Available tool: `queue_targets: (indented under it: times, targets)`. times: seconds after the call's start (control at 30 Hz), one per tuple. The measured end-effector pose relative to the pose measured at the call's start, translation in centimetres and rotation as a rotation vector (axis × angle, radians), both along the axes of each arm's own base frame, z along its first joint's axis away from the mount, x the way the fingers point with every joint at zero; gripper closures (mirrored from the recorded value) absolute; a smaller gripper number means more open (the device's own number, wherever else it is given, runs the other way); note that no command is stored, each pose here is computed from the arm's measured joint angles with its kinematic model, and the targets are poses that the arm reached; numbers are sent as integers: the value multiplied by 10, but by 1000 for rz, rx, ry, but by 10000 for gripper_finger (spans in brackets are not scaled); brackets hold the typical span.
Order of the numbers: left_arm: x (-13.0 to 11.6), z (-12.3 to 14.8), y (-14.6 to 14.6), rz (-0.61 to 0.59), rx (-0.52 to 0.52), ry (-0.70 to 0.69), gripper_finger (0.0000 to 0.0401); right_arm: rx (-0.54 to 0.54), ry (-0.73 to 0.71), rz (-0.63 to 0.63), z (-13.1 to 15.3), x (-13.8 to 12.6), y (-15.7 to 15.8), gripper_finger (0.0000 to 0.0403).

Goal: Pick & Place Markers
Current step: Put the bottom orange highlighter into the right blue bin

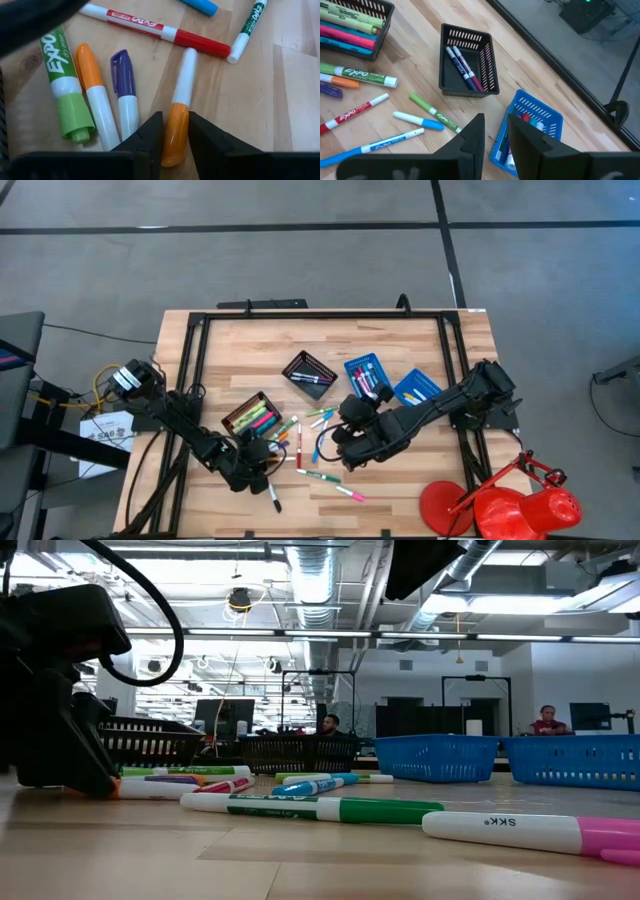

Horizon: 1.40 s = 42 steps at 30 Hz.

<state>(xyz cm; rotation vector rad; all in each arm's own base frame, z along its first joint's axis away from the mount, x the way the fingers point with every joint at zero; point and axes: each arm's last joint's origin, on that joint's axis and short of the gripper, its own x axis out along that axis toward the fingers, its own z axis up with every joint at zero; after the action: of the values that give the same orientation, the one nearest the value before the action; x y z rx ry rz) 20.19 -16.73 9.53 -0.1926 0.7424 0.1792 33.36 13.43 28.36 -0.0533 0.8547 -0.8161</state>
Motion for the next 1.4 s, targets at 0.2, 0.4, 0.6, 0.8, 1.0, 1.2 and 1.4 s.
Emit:
queue_targets:
  times: [0.2,0.4,0.6,0.8,1.0,1.2,1.4]
  targets:
    - [0,0,1,4,8,-2,365,0,0,0,0,0,0,329]
    - [0,13,0,-2,-32,-23,361,0,1,0,0,0,0,329]
    - [1,61,4,-14,-49,-200,361,0,1,0,0,0,0,329]
    - [5,104,32,-7,94,-341,358,14,8,2,0,0,0,329]
    - [11,120,60,-1,209,-358,360,100,61,33,-2,-3,7,329]
    - [24,120,87,-11,229,-318,356,65,87,98,-2,-7,17,329]
    - [32,119,111,-44,260,-281,356,40,121,150,-2,-10,21,329]
